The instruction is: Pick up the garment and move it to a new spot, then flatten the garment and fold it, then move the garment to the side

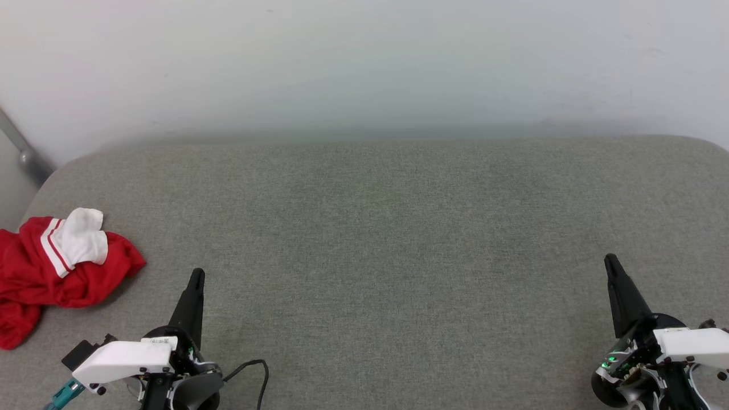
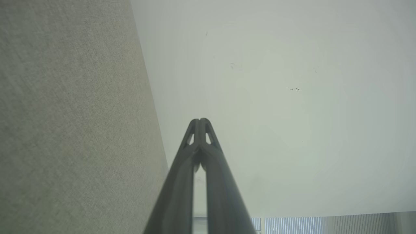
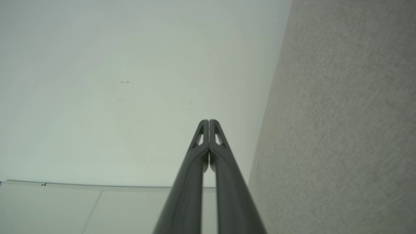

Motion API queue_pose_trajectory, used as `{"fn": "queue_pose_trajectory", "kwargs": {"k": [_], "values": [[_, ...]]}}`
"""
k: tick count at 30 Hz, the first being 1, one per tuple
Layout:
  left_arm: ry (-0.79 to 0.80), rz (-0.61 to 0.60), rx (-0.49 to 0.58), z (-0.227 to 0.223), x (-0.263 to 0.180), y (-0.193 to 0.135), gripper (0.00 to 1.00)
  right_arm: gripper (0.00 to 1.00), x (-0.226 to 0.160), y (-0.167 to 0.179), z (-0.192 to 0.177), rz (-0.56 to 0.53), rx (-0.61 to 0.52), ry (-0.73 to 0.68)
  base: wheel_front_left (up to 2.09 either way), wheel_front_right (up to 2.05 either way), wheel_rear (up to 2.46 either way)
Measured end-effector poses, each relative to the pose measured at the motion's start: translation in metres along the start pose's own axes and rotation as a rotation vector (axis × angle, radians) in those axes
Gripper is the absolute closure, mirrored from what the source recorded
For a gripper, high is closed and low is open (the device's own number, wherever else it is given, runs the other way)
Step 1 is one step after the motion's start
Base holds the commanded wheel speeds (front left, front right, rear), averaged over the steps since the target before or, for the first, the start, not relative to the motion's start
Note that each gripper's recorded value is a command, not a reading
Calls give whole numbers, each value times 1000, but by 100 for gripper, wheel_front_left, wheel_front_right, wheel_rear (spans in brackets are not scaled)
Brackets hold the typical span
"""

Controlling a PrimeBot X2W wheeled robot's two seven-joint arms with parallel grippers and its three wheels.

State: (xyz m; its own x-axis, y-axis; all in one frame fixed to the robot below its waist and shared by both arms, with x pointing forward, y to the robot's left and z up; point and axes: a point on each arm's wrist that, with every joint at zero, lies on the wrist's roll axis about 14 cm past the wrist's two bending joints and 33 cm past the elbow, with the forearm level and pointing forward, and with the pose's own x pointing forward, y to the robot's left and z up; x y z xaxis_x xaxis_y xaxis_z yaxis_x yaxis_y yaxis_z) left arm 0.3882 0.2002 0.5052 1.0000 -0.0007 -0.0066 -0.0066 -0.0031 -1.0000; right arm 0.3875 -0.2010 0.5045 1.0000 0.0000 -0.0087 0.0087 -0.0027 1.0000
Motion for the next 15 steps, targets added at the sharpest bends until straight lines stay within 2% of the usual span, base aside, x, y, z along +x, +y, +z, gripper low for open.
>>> {"fn": "queue_pose_trajectory", "kwargs": {"k": [15], "values": [[0,0,0,0,0,0,100,100,0,0,0,0,0,0,0,0,0]]}}
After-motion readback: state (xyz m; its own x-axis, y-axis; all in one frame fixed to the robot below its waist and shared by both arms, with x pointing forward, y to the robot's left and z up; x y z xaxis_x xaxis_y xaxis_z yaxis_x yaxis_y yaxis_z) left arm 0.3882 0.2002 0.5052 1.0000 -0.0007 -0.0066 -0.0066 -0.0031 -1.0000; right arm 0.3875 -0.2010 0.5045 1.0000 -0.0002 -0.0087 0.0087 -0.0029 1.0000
